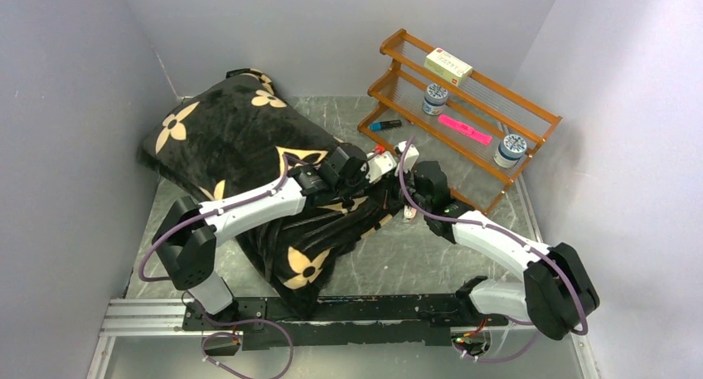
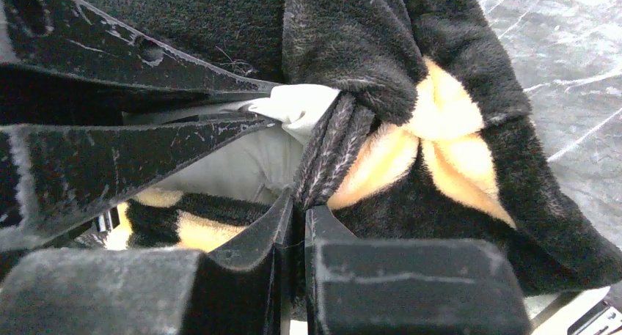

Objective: Remove the pillowcase from the pillow
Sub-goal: Remove the pillow from the pillowcase.

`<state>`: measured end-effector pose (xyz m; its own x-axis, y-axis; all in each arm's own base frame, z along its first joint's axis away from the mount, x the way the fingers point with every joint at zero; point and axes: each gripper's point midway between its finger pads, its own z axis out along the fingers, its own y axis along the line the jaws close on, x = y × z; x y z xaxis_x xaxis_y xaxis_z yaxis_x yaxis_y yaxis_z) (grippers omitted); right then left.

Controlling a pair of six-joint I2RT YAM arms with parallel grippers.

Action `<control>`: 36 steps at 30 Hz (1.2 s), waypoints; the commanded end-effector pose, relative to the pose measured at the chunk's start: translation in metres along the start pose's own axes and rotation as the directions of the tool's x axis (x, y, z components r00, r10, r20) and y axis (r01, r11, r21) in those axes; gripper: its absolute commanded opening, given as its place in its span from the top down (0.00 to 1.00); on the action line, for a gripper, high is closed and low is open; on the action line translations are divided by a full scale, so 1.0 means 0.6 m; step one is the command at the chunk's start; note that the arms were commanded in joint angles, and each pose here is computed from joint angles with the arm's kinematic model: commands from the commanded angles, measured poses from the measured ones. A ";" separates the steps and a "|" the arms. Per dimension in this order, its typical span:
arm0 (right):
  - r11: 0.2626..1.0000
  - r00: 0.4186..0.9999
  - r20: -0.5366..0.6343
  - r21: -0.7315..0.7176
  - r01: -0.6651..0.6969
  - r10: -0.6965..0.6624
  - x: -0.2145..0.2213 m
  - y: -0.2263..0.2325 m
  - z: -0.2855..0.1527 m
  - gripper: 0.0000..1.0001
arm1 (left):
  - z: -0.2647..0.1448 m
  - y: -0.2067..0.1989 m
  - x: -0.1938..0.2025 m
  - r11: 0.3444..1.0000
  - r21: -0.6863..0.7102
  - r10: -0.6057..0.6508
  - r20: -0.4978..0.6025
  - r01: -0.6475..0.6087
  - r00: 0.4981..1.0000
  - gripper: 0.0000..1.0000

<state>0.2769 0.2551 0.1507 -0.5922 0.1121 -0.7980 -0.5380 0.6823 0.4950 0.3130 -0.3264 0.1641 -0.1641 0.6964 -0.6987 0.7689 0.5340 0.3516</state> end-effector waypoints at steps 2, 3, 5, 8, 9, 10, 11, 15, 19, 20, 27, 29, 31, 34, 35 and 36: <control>0.998 0.999 0.005 0.042 0.043 -0.043 -0.010 0.003 -0.024 1.00 | -0.036 0.049 0.010 0.992 -0.113 -0.052 0.025 0.055 0.998 0.95; 0.997 0.999 0.010 0.070 0.042 -0.043 -0.010 -0.005 -0.027 1.00 | -0.047 0.059 0.006 0.990 -0.122 -0.070 0.050 0.075 0.996 0.95; 0.990 0.999 0.020 0.136 0.034 -0.037 -0.011 -0.025 -0.035 1.00 | -0.064 0.078 0.003 0.985 -0.130 -0.105 0.092 0.117 0.990 0.95; 0.975 0.999 0.033 0.221 0.015 -0.023 -0.015 -0.051 -0.046 1.00 | -0.085 0.093 -0.006 0.983 -0.112 -0.130 0.148 0.147 0.980 0.95; 0.968 0.999 0.038 0.249 0.012 -0.022 -0.017 -0.059 -0.050 1.00 | -0.092 0.096 -0.011 0.983 -0.106 -0.132 0.169 0.151 0.977 0.95; 0.961 0.999 0.041 0.277 0.005 -0.017 -0.018 -0.068 -0.054 1.00 | -0.099 0.098 -0.015 0.982 -0.102 -0.137 0.186 0.158 0.973 0.95; 0.954 0.998 0.053 0.300 0.000 -0.016 -0.023 -0.075 -0.057 1.00 | -0.105 0.100 -0.016 0.981 -0.103 -0.141 0.202 0.164 0.969 0.95; 0.920 0.999 0.050 0.392 -0.010 -0.011 -0.025 -0.103 -0.075 1.00 | -0.141 0.130 -0.027 0.968 -0.153 -0.152 0.276 0.200 0.949 0.95; 0.895 0.999 0.031 0.445 -0.009 -0.005 -0.020 -0.123 -0.082 1.00 | -0.169 0.161 -0.029 0.951 -0.181 -0.178 0.335 0.249 0.925 0.95; 0.893 1.000 0.026 0.450 -0.014 0.003 -0.016 -0.126 -0.082 1.00 | -0.176 0.167 -0.033 0.948 -0.175 -0.190 0.359 0.266 0.914 0.95; 0.911 0.999 -0.031 0.412 -0.021 0.037 0.019 -0.127 -0.068 1.00 | -0.237 0.194 -0.055 0.934 -0.105 -0.237 0.532 0.341 0.813 0.95; 0.914 0.998 -0.055 0.404 -0.015 0.041 0.029 -0.128 -0.063 1.00 | -0.248 0.190 -0.066 0.940 -0.065 -0.243 0.563 0.336 0.790 0.95; 0.913 0.996 -0.082 0.407 -0.007 0.045 0.038 -0.133 -0.056 1.00 | -0.256 0.182 -0.077 0.945 -0.021 -0.251 0.593 0.326 0.765 0.95; 0.925 0.990 -0.131 0.380 0.001 0.053 0.053 -0.131 -0.042 1.00 | -0.289 0.165 -0.100 0.956 0.057 -0.250 0.669 0.287 0.700 0.95; 0.924 0.989 -0.134 0.382 0.001 0.055 0.055 -0.133 -0.039 1.00 | -0.304 0.158 -0.107 0.960 0.080 -0.247 0.700 0.270 0.670 0.95; 0.924 0.989 -0.134 0.383 0.000 0.056 0.057 -0.135 -0.036 1.00 | -0.322 0.155 -0.114 0.964 0.088 -0.233 0.733 0.251 0.639 0.95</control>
<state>0.2791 0.2480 0.1554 -0.6246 0.1420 -0.7679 -0.4468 0.7416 0.5005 0.2843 -0.2528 0.2494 -0.1505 0.2182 -0.9642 0.7782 0.6277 0.0206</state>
